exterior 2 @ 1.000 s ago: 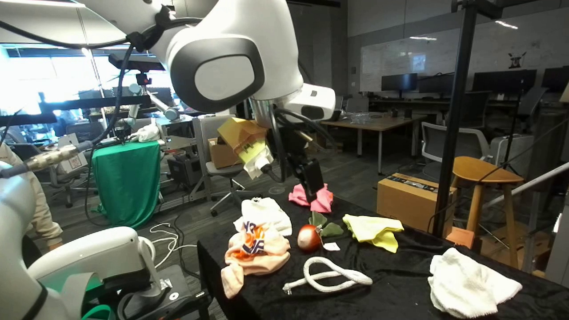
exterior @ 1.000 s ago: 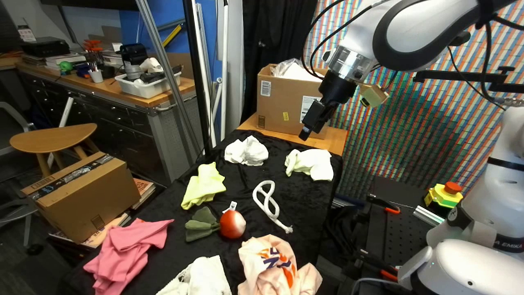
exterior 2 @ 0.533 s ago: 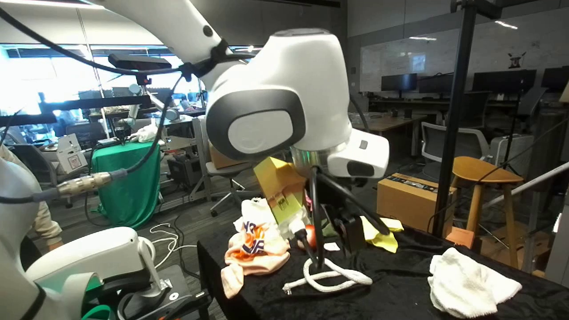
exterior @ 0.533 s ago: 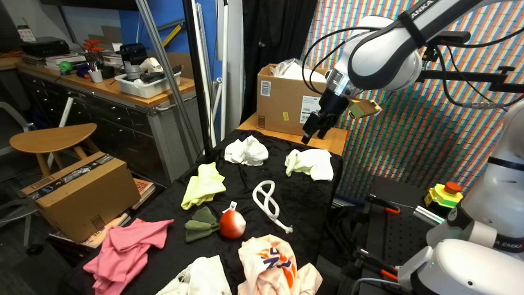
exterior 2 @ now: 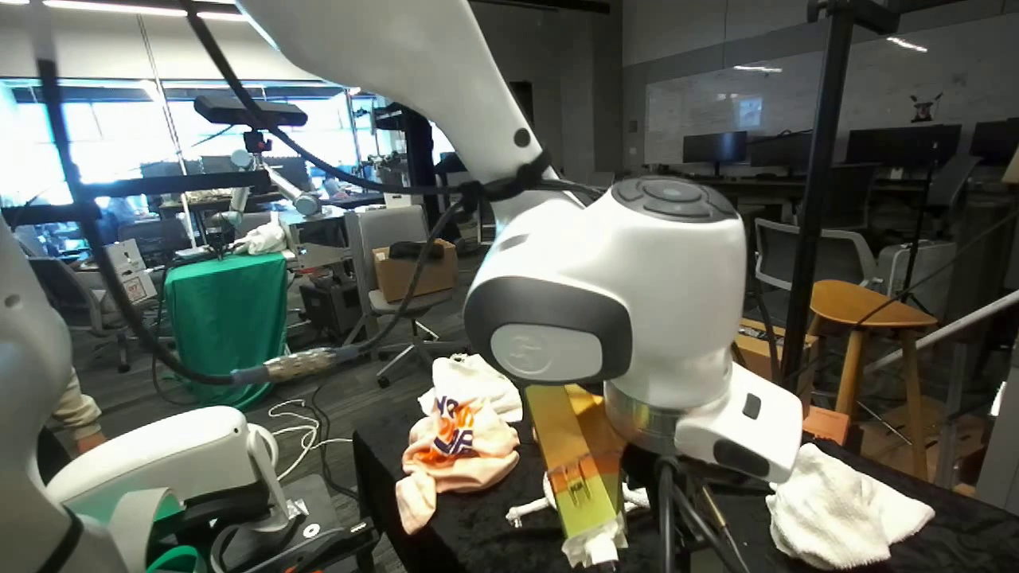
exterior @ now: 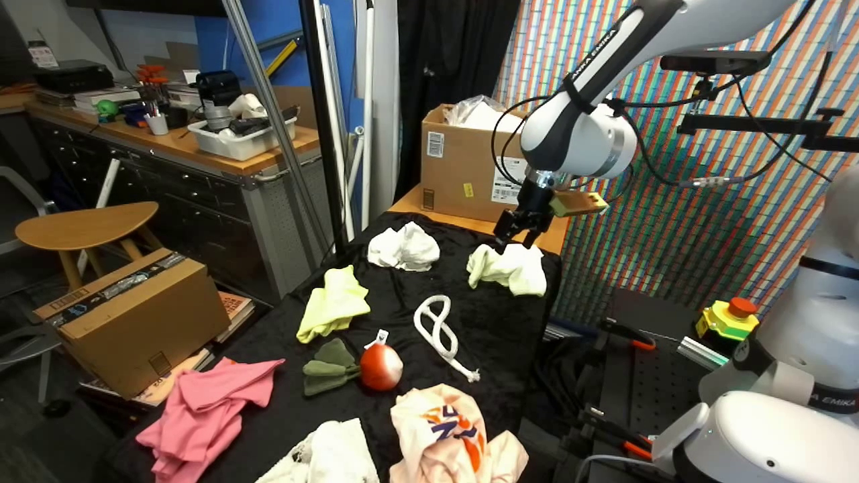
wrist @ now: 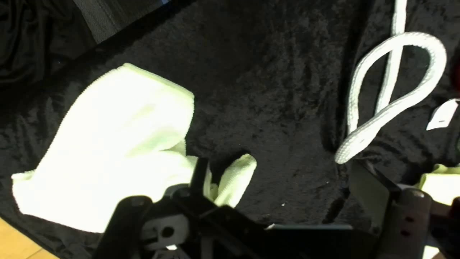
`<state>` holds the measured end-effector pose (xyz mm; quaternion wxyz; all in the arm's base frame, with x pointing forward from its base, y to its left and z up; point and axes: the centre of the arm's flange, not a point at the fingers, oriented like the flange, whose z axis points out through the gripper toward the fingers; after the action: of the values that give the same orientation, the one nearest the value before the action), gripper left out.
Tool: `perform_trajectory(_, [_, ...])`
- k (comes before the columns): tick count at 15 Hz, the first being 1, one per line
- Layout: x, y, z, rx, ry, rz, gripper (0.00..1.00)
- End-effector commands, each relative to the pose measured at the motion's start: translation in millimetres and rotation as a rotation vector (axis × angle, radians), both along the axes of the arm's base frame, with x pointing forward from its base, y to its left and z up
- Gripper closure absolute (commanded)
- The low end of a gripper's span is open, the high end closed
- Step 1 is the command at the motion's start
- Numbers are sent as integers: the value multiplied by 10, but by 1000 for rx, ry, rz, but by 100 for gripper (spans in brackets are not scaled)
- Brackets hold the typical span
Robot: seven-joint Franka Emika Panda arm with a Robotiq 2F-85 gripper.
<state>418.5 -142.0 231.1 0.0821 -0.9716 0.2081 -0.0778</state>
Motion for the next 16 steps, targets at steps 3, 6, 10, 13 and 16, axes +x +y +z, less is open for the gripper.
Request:
perform_trajectory(3, [331, -408, -633, -58, 54, -125, 0])
perform_trajectory(6, [333, -550, -875, -77, 107, -169, 0])
perform_trajectory(10, [322, -676, -1116, -90, 153, -203, 0])
perform_trajectory(13, [331, -766, -1241, -112, 169, -244, 0])
perform_trajectory(16, [362, -842, -1303, -151, 162, -291, 0])
